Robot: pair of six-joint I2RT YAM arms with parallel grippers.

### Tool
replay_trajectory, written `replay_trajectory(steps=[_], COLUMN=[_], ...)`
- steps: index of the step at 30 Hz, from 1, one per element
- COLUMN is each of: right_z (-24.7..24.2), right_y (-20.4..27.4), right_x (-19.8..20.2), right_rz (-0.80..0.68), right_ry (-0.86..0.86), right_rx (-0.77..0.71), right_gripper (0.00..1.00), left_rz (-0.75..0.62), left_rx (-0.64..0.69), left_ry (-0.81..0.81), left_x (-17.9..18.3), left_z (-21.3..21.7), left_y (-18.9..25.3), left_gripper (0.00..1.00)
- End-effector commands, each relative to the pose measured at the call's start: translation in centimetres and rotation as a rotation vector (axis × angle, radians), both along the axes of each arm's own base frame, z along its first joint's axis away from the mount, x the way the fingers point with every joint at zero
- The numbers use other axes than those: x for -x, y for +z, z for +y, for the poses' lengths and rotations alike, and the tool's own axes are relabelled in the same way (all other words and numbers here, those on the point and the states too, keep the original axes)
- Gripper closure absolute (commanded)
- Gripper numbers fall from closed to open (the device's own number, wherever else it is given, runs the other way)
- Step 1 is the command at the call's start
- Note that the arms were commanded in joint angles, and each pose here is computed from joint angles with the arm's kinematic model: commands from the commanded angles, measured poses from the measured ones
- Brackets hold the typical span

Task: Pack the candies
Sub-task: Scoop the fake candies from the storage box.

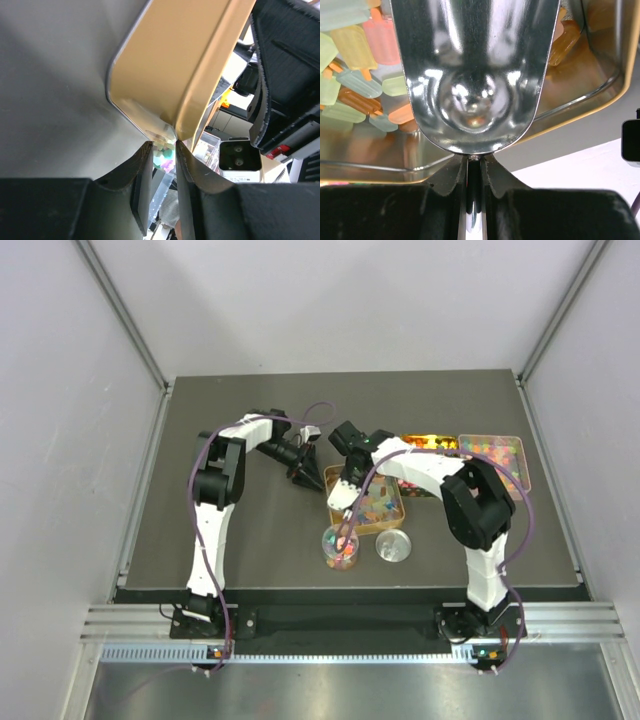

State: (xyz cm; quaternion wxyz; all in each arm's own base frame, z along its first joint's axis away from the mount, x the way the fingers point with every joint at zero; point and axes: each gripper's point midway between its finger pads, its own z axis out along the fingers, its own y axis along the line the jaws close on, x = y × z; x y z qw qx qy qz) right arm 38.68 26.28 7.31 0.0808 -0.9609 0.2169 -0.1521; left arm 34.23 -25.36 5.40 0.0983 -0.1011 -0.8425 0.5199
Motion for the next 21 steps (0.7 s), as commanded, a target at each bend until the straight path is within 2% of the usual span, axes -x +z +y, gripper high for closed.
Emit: replay_trajectory(steps=[1, 10, 17, 21], right_z=[0.3, 0.9, -0.6, -1.3], right_y=[-2.8, -4.2, -5.5, -5.3], right_x=[3.7, 2.9, 2.9, 2.7], right_rz=[0.157, 0.248, 0.284, 0.359], right_ry=[0.106, 0.056, 0.085, 0.061], right_rx=[-0.024, -0.068, -0.057, -0.057], right_gripper=[1.00, 1.00, 1.00, 1.00], left_rz=[-0.072, -0.066, -0.071, -0.078], left_rx=[0.081, 0.078, 0.073, 0.066], left_ry=[-0.015, -0.016, -0.011, -0.002], left_x=[-1.2, -1.1, -1.2, -1.3], left_z=[-1.6, -1.5, -1.2, -0.5], left_y=[0.9, 0.7, 0.8, 1.0], left_gripper=[0.71, 0.71, 0.71, 0.71])
